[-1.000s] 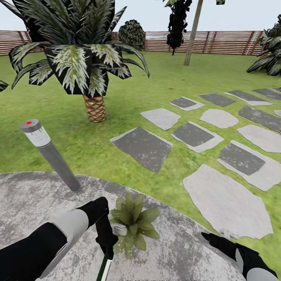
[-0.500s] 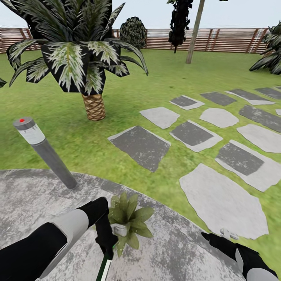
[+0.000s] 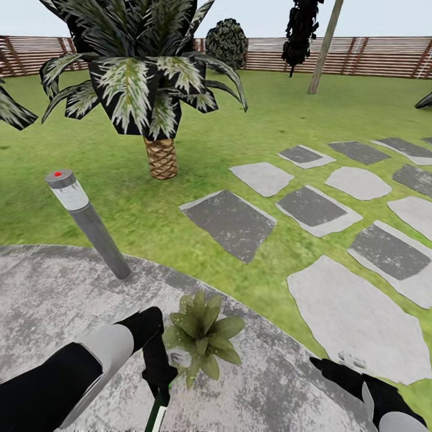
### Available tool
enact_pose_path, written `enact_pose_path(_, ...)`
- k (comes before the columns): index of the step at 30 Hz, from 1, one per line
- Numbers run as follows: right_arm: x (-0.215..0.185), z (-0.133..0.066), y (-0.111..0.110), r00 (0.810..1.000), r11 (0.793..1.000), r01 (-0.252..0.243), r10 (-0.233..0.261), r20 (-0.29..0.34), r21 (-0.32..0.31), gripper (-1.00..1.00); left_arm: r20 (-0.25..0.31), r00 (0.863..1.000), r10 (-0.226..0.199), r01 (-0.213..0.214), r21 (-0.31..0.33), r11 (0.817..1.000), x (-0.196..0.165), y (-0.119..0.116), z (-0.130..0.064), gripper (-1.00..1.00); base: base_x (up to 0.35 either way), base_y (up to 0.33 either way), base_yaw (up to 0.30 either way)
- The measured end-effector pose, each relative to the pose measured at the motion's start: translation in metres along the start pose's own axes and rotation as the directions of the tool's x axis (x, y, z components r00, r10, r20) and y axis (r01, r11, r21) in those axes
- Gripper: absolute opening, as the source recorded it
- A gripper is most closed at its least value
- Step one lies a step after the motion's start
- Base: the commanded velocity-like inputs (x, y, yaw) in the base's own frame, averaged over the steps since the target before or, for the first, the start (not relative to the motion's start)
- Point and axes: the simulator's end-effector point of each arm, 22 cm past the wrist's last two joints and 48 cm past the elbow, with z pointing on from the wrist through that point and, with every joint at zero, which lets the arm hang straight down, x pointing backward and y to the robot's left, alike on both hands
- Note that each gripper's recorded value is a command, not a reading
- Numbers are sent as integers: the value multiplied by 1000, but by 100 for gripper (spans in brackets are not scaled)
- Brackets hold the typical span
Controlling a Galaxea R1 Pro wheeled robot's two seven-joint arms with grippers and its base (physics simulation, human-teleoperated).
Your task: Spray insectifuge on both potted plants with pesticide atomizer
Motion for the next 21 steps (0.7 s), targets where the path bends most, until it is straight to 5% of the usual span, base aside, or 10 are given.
enact_pose_path(14, 4, 2, -1, 1000, 1000, -1, 1, -8, 1, 100, -13, 1000, -17, 17, 6, 1000, 5, 6, 5, -100, 0, -293, 97)
enact_pose_path(21, 7, 4, -3, 1000, 1000, -2, 2, -15, 4, 100, -20, 1000, -19, 20, 11, 1000, 6, 7, 8, -100, 0, -48, 206)
